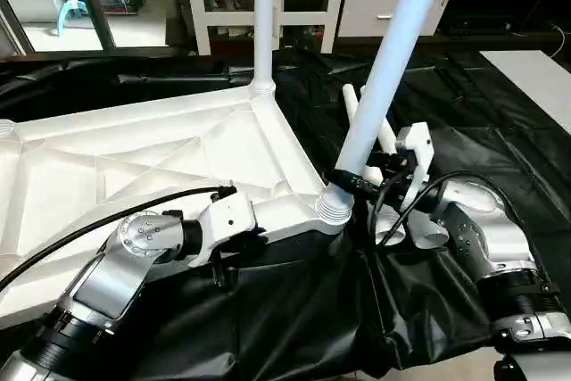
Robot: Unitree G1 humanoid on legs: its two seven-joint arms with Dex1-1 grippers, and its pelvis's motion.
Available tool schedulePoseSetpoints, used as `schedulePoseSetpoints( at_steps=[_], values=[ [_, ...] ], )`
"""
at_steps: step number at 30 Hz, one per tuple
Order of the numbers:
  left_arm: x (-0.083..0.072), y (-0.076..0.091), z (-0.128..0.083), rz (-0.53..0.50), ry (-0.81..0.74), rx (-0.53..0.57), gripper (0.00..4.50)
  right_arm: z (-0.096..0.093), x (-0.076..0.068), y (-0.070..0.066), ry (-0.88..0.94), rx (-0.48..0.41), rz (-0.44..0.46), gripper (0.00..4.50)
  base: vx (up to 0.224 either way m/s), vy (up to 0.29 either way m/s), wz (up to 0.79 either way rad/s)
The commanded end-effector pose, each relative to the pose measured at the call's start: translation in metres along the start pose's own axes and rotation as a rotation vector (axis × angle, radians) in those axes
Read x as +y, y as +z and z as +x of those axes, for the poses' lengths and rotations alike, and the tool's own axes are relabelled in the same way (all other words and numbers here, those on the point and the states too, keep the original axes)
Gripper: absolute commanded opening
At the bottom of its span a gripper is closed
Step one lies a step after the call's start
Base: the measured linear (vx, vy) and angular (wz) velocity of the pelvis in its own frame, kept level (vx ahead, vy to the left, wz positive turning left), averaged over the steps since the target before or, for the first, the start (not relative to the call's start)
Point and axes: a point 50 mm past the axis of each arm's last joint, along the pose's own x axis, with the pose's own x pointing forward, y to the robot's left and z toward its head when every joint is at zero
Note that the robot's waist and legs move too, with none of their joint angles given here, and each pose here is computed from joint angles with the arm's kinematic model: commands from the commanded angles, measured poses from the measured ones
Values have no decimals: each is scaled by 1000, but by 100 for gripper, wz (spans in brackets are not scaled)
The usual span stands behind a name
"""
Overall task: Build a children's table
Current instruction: Insert table leg to table base
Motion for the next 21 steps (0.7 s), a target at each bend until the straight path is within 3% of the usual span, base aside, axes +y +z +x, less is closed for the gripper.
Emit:
schedulePoseSetpoints(
  at_steps=[1, 14, 21],
  values=[
    [-5, -15, 1, -26, -18, 79, 3, -2, -4, 1, 5, 34, -6, 328, 0, 0, 0],
    [-6, -14, 3, -30, -21, 74, 3, -5, -4, -10, 35, 99, 25, 328, 0, 0, 0],
    [-6, -14, 2, -33, -26, 77, 0, -3, -4, -12, 54, 102, 44, 270, 0, 0, 0]
  ],
)
